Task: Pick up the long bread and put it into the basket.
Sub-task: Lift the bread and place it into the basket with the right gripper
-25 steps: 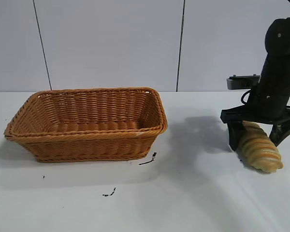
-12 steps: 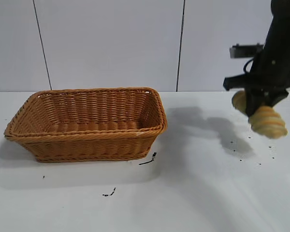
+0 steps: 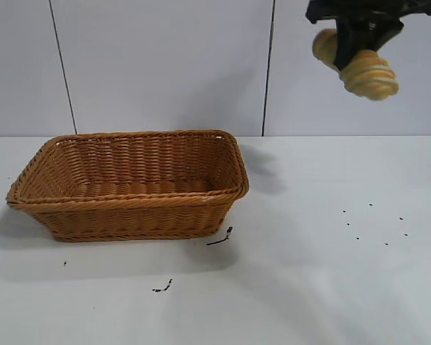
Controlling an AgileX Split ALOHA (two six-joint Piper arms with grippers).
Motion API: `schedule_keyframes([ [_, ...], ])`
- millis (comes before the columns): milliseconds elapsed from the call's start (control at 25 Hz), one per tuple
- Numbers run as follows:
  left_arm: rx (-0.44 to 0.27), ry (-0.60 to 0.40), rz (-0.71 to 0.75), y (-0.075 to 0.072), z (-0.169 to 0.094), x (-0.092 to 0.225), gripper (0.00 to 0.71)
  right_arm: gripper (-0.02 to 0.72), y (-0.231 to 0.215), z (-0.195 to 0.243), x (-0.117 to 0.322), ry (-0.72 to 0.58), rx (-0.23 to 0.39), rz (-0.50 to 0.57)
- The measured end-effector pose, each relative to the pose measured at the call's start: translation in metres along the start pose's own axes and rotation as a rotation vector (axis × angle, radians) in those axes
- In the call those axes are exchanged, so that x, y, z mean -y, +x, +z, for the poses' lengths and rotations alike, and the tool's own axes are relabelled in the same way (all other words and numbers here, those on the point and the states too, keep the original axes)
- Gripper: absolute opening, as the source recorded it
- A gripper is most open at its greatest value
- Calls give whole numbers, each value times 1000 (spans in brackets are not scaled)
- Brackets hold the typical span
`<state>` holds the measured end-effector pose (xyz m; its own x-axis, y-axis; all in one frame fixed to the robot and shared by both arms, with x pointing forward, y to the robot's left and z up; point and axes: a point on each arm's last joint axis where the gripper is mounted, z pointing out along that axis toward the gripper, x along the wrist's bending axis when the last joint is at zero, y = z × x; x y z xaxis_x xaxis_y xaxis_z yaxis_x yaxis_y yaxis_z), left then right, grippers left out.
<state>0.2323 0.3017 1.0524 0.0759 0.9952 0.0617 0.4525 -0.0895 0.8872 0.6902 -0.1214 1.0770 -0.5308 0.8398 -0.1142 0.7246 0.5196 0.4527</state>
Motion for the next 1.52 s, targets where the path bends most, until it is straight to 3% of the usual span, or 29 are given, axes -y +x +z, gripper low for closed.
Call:
schedule_keyframes([
  [200,0,0,0,0,0,0,696,134,69,24,-17,-45,-72,-265],
  [440,0,0,0,0,0,0,696,134,134,50,-25,-145,-102,-672],
  [600,0,0,0,0,0,0,696,133,155,71,-23,-168,-112,-809],
  [920,0,0,0,0,0,0,696,132,164,133,-4,-86,-143,-841],
  [1160,0,0,0,0,0,0,696,151,166,147,1,-66,-153,-841],
  [1240,0,0,0,0,0,0,696,218,166,147,1,-68,-154,-840],
  [1440,0,0,0,0,0,0,696,522,168,147,1,-73,-173,-802],
  [1520,0,0,0,0,0,0,696,573,168,146,1,-74,-174,-794],
])
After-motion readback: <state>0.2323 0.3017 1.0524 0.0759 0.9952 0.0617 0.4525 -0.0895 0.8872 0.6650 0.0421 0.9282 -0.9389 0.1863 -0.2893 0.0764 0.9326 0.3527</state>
